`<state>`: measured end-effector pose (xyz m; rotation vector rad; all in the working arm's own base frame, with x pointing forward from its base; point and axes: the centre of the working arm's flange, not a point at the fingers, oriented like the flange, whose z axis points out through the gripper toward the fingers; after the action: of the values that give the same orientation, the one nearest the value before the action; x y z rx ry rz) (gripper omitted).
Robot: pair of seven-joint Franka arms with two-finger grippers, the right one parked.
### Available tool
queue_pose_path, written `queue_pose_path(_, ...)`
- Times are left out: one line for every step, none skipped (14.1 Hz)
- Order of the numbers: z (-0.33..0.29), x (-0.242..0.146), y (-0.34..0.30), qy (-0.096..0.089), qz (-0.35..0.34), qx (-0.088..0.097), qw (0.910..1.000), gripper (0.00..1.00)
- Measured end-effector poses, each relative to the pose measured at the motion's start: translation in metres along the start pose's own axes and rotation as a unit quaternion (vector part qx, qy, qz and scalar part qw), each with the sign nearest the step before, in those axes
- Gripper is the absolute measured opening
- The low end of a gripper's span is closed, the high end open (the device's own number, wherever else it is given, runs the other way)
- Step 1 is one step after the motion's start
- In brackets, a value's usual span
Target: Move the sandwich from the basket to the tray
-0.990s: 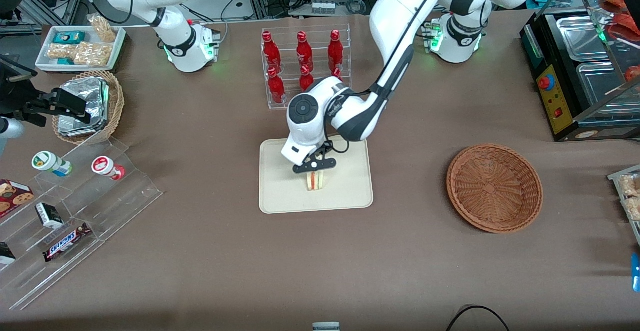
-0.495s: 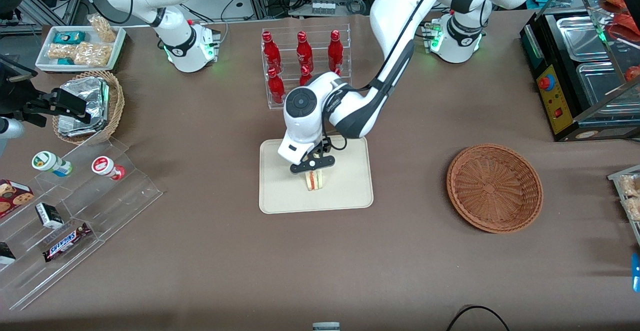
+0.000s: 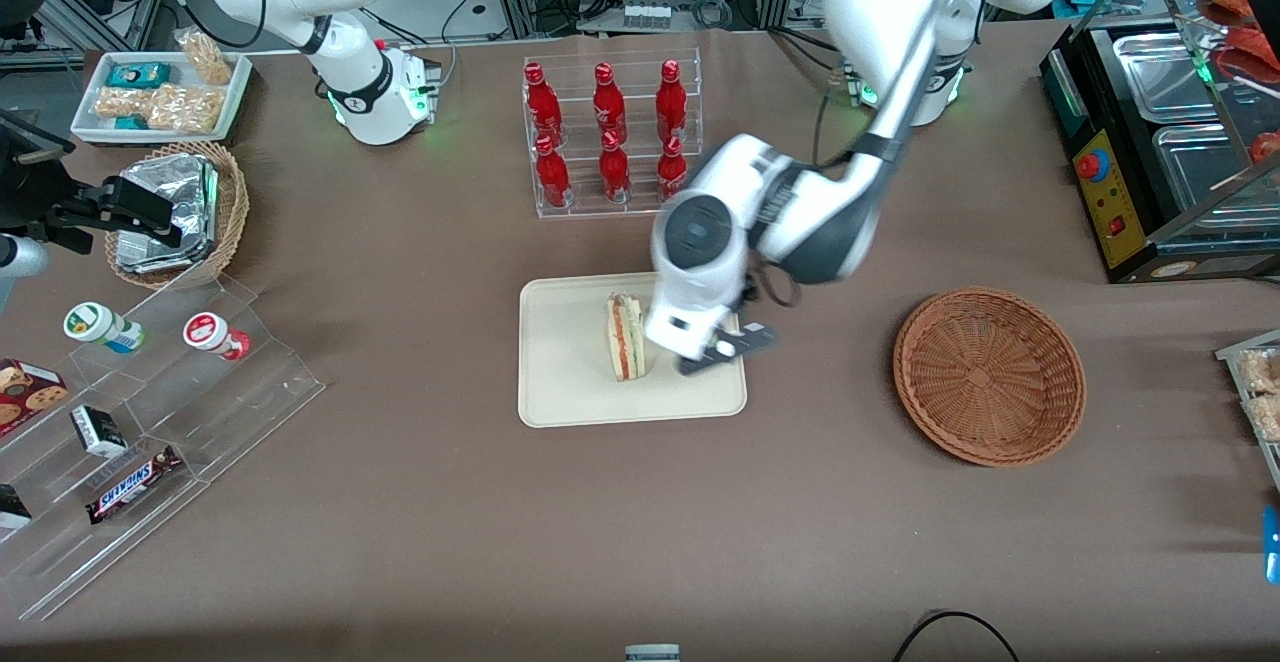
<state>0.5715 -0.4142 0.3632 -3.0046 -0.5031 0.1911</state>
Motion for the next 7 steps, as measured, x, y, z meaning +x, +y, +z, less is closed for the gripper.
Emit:
queue_pose_path(-0.002,0.021,-0.022,-0.004,0.004,0.000,1.0000,1.00)
queue_pose_path(-0.005,0.039,-0.046,-0.009,0.011,0.000,0.9999,1.00)
queue_pose_path(-0.010,0.053,-0.070,-0.013,0.019,-0.002,0.9997,1.00)
queue_pose_path(-0.017,0.065,-0.096,-0.016,0.028,-0.004,0.9995,1.00)
queue_pose_path(-0.026,0.072,-0.119,-0.020,0.032,-0.006,0.9993,1.00)
queue_pose_path(-0.039,0.076,-0.143,-0.024,0.032,-0.007,0.9992,1.00)
queue_pose_path(-0.053,0.079,-0.165,-0.027,0.033,-0.008,0.9991,1.00)
